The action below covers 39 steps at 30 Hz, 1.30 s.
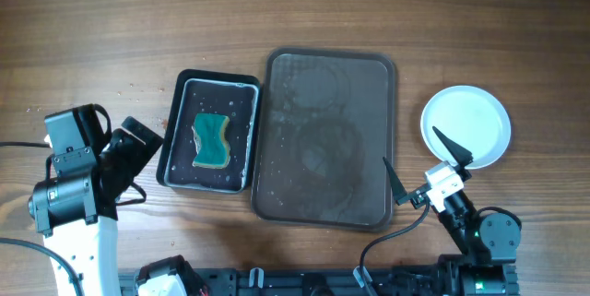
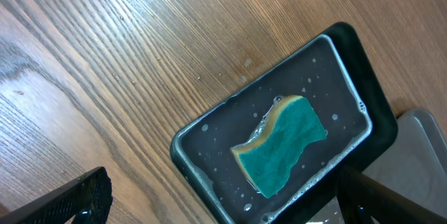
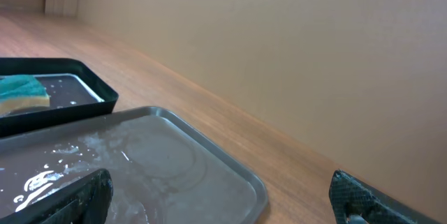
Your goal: Clean dirty plates on tray and stack at the side
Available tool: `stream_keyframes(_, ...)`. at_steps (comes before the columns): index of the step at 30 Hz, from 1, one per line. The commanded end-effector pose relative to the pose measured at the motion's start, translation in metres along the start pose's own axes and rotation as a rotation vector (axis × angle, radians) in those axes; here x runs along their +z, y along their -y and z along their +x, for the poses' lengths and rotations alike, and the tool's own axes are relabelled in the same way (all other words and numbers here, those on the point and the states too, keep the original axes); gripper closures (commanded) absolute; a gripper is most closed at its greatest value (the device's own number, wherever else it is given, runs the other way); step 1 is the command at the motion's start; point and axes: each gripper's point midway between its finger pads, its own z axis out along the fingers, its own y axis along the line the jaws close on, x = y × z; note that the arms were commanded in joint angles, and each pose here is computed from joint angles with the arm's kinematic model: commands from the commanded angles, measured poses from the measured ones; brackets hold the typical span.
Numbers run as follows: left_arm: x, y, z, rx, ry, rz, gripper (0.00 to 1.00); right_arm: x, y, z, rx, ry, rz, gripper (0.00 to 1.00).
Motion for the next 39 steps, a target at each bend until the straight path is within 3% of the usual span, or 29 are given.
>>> stream_keyframes(1, -0.004, 0.0, -0.004, -0.022, 0.016, 0.008, 0.0, 0.0, -0.001, 0.001, -0.026, 0.005, 0.0, 0.0)
stream_keyframes(18, -0.004, 0.001, -0.004, -0.018, 0.015, 0.009, 0.0, 0.0, -0.001, 0.001, -0.026, 0.005, 0.0, 0.0)
stream_keyframes(23, -0.019, 0.011, 0.003, 0.05, 0.069, 0.06, 0.0, 0.0, -0.001, 0.001, -0.026, 0.005, 0.0, 0.0)
stream_keyframes(33, -0.087, 0.081, 0.009, 0.305, 0.435, 0.601, 0.0, 0.0, -0.001, 0.001, -0.025, 0.005, 0.0, 0.0)
stream_keyframes(39, -0.092, 0.087, 0.031, 0.397, 0.581, 0.813, 0.0, 0.0, -0.001, 0.001, -0.026, 0.005, 0.0, 0.0)
